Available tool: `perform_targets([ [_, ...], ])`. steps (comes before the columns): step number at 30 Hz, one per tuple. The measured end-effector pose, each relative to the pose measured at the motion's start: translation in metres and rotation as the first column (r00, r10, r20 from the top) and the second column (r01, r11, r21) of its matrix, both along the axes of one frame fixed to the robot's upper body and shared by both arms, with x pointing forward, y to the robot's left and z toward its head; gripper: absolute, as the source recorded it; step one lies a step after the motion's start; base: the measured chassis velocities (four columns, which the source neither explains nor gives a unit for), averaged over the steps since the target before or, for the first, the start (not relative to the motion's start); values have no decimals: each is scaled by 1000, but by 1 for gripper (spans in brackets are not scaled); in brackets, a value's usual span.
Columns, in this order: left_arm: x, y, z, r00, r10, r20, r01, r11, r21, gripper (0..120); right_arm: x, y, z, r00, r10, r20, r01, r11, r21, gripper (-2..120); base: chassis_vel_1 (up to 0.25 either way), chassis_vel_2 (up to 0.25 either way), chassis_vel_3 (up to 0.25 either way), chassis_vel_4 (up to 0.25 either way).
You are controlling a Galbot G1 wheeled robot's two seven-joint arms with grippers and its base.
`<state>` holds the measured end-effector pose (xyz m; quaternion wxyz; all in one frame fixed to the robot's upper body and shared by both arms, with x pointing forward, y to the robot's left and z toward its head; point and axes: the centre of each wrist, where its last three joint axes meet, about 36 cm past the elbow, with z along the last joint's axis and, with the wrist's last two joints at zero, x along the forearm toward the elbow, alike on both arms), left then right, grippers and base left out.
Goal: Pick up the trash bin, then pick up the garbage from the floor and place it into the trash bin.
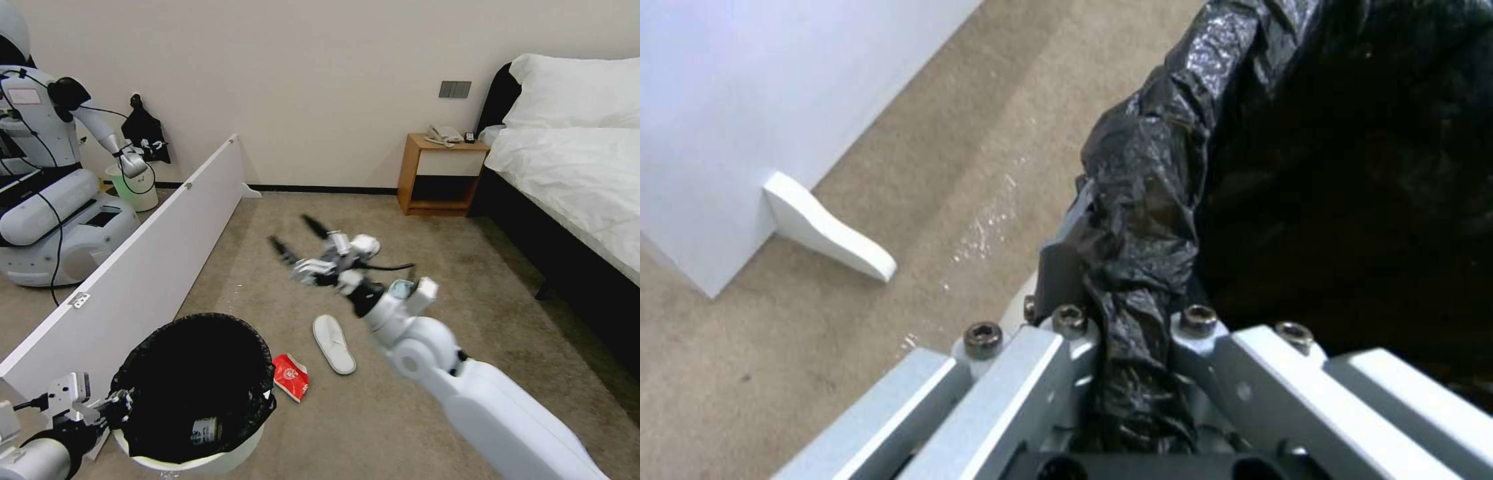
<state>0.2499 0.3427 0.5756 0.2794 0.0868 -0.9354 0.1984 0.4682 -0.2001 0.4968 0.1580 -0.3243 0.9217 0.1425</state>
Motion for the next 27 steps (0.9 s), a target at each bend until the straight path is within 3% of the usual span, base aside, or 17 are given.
perform_targets([
  [2, 1, 4, 0, 1000, 19, 6, -19, 1000, 8, 3, -19, -32, -19, 988, -138, -74, 134, 989, -62, 100, 0, 0, 0, 0],
  [3, 1, 4, 0, 1000, 19, 6, -19, 1000, 8, 3, -19, -32, -19, 988, -138, -74, 134, 989, -62, 100, 0, 0, 0, 0],
  [6, -4, 9, 1, 999, 49, 13, -49, 998, 26, 3, -57, -73, -32, 949, -289, -124, 269, 951, -153, 100, 0, 0, 0, 0],
  [10, -6, 10, 1, 998, 60, 16, -60, 997, 42, 3, -85, -90, -44, 921, -365, -137, 331, 918, -218, 100, 0, 0, 0, 0],
  [12, -6, 11, 2, 997, 70, 22, -71, 996, 56, 3, -117, -106, -60, 885, -445, -141, 391, 871, -298, 100, 0, 0, 0, 0],
  [16, -6, 12, 1, 996, 83, 28, -85, 993, 79, 3, -144, -115, -75, 859, -489, -151, 411, 835, -365, 100, 0, 0, 0, 0],
  [19, -3, 17, -3, 994, 106, 35, -109, 989, 98, 3, -183, -121, -108, 840, -506, -195, 389, 812, -435, 100, 0, 0, 0, 0],
  [20, -3, 17, -3, 994, 106, 35, -109, 989, 98, 3, -183, -121, -108, 840, -506, -195, 389, 812, -435, 100, 0, 0, 0, 0],
  [22, -1, 23, -7, 992, 124, 36, -127, 986, 106, 3, -210, -119, -136, 834, -503, -229, 358, 808, -468, 100, 0, 0, 0, 0],
  [27, 0, 28, -10, 990, 137, 33, -140, 984, 106, 3, -229, -106, -160, 832, -484, -269, 320, 817, -480, 100, 0, 0, 0, 0],
])
